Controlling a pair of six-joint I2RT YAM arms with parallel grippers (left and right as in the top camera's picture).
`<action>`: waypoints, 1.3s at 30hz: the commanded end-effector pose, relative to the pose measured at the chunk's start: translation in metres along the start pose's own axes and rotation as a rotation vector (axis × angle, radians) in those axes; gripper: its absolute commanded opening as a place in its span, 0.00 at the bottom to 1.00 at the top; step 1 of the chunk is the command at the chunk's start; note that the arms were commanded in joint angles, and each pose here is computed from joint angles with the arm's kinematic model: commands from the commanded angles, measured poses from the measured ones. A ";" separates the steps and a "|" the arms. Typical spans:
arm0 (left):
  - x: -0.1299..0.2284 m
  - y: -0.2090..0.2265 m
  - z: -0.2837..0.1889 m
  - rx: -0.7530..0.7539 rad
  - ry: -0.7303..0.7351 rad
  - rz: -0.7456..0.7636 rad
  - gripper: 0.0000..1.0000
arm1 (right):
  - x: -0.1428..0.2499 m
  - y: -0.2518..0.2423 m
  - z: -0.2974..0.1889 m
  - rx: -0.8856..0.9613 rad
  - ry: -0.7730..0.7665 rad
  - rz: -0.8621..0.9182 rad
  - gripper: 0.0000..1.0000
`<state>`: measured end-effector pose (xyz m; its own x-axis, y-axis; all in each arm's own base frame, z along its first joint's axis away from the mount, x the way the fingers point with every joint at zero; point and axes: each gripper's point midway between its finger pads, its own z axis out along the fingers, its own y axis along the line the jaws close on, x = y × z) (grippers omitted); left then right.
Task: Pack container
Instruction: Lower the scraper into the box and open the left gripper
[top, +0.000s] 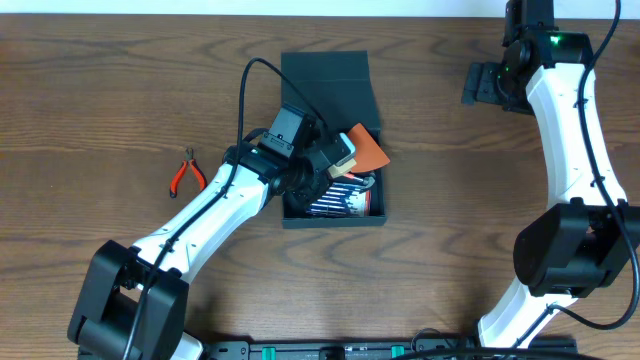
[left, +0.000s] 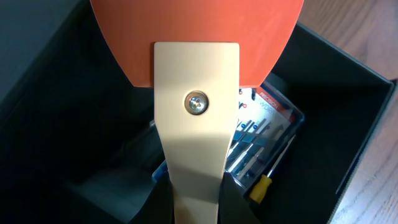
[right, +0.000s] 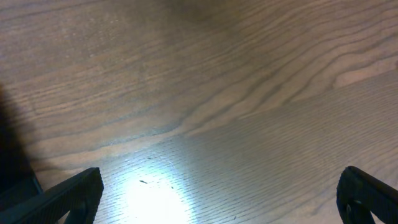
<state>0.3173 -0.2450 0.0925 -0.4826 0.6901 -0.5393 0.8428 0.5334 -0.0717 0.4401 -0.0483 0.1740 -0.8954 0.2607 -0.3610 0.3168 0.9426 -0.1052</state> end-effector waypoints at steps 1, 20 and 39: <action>0.002 0.002 0.002 -0.014 0.007 -0.042 0.06 | -0.007 -0.004 -0.011 0.003 -0.033 0.029 0.99; 0.019 0.005 0.002 -0.040 0.079 -0.084 0.06 | -0.007 -0.004 -0.011 0.003 -0.034 0.029 0.99; 0.039 0.002 0.024 -0.005 0.159 -0.135 0.06 | -0.007 -0.004 -0.011 0.003 -0.033 0.029 0.99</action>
<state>0.3092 -0.2297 0.0646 -0.5945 0.6845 -0.4219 0.7829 0.6125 -0.1094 0.4401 -0.0483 0.1740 -0.8954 0.2607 -0.3610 0.3168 0.9426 -0.1052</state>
